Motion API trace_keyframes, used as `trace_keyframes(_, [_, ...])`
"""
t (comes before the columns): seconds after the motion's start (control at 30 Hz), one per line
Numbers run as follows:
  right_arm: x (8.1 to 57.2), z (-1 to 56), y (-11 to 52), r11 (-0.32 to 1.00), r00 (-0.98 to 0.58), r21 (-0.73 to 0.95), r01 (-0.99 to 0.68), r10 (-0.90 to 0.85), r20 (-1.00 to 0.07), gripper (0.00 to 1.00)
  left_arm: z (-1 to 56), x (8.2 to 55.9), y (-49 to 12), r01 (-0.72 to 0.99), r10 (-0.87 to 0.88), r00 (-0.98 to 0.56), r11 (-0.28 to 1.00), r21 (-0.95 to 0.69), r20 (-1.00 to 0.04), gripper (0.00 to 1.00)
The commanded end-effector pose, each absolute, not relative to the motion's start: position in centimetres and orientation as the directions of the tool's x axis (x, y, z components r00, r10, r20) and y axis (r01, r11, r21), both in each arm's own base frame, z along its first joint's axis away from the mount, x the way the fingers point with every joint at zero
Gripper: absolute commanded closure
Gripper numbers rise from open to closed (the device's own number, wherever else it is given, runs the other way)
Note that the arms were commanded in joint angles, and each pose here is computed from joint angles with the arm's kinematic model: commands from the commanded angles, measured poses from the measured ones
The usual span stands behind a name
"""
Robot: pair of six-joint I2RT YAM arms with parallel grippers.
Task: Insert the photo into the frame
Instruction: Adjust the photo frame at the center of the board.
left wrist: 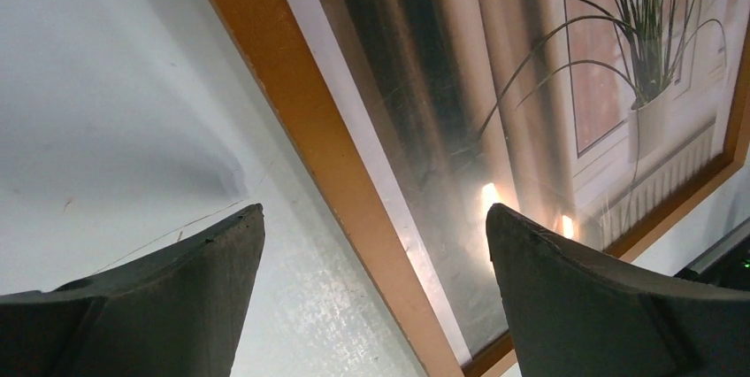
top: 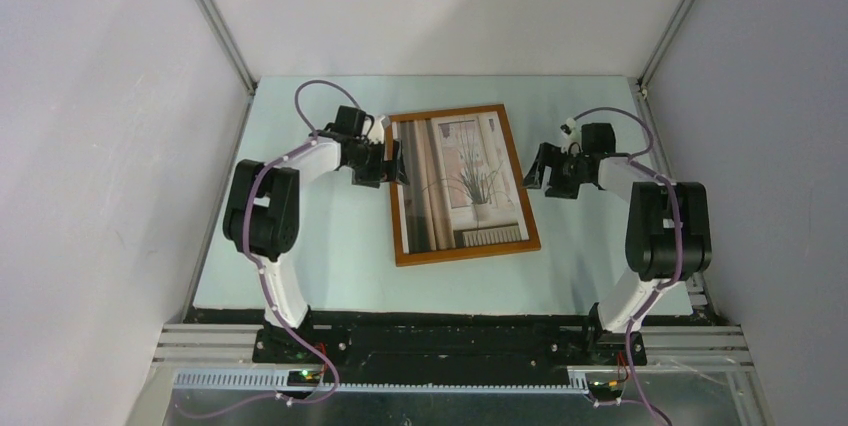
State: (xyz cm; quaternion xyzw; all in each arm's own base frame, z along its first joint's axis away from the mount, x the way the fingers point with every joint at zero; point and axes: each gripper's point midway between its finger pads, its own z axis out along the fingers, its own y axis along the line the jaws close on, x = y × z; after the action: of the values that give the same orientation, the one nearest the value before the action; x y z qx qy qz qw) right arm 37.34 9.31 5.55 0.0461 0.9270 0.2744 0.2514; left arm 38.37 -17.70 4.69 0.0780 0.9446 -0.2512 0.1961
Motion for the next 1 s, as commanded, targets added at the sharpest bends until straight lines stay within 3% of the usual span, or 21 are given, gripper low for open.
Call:
trace_keyframes(0.0, [36.7,5.2,10.9,0.831,-0.903,0.544,-0.120,0.137,-0.408,0.18,4.6,38.6,-18.5,0.232,0.017,-0.919,0.832,-0.504,-0.394,0.00])
trace_keyframes(0.5, [34.4,5.3,15.5,0.700,-0.941,0.680,-0.217,0.035,-0.335,0.22,3.1,37.7,-19.8,0.213,0.021,-0.948,0.784,-0.584,-0.318,0.00])
trace_keyframes(0.97, [31.8,5.8,18.2,0.658,-0.942,0.693,-0.294,-0.078,-0.326,0.22,3.2,38.2,-18.9,0.243,0.042,-0.932,0.810,-0.535,-0.360,0.00])
